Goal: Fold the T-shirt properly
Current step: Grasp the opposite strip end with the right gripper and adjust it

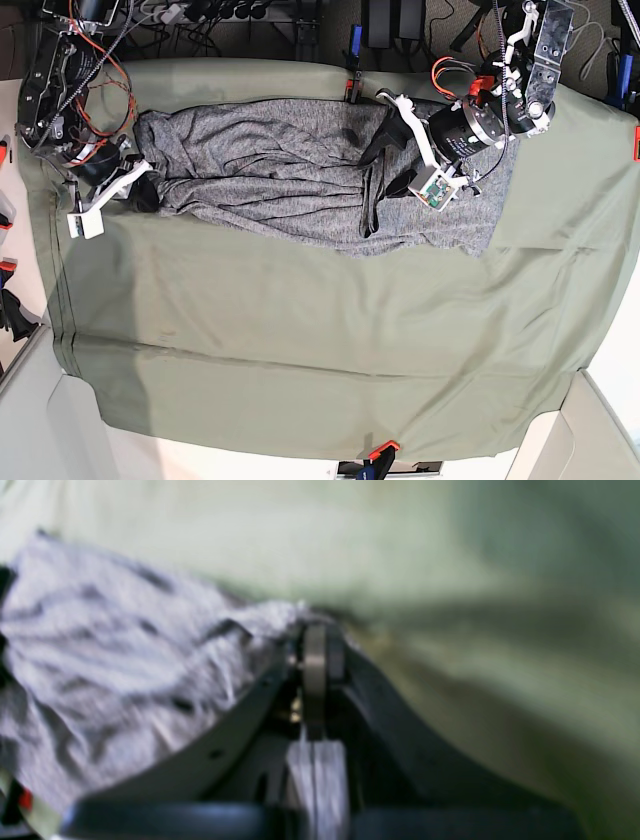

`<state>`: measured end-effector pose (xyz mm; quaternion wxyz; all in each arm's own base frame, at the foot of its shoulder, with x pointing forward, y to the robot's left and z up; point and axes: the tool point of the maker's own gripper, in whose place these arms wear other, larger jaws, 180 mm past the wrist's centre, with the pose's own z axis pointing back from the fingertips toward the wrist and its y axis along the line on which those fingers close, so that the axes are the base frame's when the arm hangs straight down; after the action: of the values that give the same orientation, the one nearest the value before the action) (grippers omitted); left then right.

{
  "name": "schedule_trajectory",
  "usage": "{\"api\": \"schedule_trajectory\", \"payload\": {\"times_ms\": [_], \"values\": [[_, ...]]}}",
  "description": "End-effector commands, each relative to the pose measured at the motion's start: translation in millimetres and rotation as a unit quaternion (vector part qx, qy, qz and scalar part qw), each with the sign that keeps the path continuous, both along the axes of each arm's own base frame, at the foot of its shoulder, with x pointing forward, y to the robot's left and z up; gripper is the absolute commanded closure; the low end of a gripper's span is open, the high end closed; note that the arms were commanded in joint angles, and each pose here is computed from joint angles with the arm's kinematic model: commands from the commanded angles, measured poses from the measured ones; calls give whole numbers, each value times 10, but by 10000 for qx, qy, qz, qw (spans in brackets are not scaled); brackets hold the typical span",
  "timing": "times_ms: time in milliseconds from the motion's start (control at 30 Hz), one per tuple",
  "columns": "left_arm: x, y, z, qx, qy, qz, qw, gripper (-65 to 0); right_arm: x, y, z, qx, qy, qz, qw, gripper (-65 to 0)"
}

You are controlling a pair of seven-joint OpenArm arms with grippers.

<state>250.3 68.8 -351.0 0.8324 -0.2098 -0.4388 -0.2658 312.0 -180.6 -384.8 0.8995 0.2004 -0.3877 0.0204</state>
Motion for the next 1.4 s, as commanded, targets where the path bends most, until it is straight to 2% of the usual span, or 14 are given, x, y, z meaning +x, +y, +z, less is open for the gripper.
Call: {"api": "schedule_trajectory", "payload": {"times_ms": [0, 167, 300, 367, 433, 500, 633, 733, 833, 967, 1033, 1100, 1133, 1367], "values": [[49, -16, 125, -107, -207, -52, 9997, -378, 161, -25, 197, 16, -357, -7, 9994, 0], [49, -17, 126, -112, -208, -51, 9997, -378, 440, -61, 437, -116, -759, -45, 9970, 0], [50, -17, 127, -109, -210, -53, 9997, -378, 550, -76, 529, -128, -875, -72, 9961, 0], [49, -16, 125, -105, -209, -54, 9997, -378, 565, -52, 591, 18, -984, -82, 9951, 0], [50, -8, 117, -57, -217, -57, 9997, -378, 562, -47, 740, 355, -1224, -164, 9917, 0], [33, 19, 76, 92, -213, -65, 9997, -378, 500, -119, 856, 358, -1394, -227, 9893, 0], [8, 109, 19, 359, -203, -111, 9991, -378, 199, -310, 836, 227, -1237, -415, 9912, 0], [7, 160, 14, 447, -205, -141, 9987, -378, -87, -397, 622, 144, -868, -522, 9948, 0], [6, 157, 21, 406, -196, -139, 9989, -378, -365, -381, 369, 125, -387, -488, 9980, 0], [7, 126, 54, 241, -196, -127, 9994, -378, -541, -383, 232, 126, -150, -509, 9985, -6], [7, 124, 56, 228, -193, -126, 9995, -378, -553, -392, 196, 138, -96, -531, 9984, -203], [5, 122, 57, 216, -187, -126, 9995, -378, -556, -395, 164, 168, -70, -555, 9983, -341], [7, 123, 58, 216, -189, -124, 9995, -378, -558, -396, 151, 185, -62, -566, 9982, -367], [5, 122, 56, 217, -186, -126, 9995, -378, -613, -236, -122, 448, 304, -458, 9975, -369]]}}
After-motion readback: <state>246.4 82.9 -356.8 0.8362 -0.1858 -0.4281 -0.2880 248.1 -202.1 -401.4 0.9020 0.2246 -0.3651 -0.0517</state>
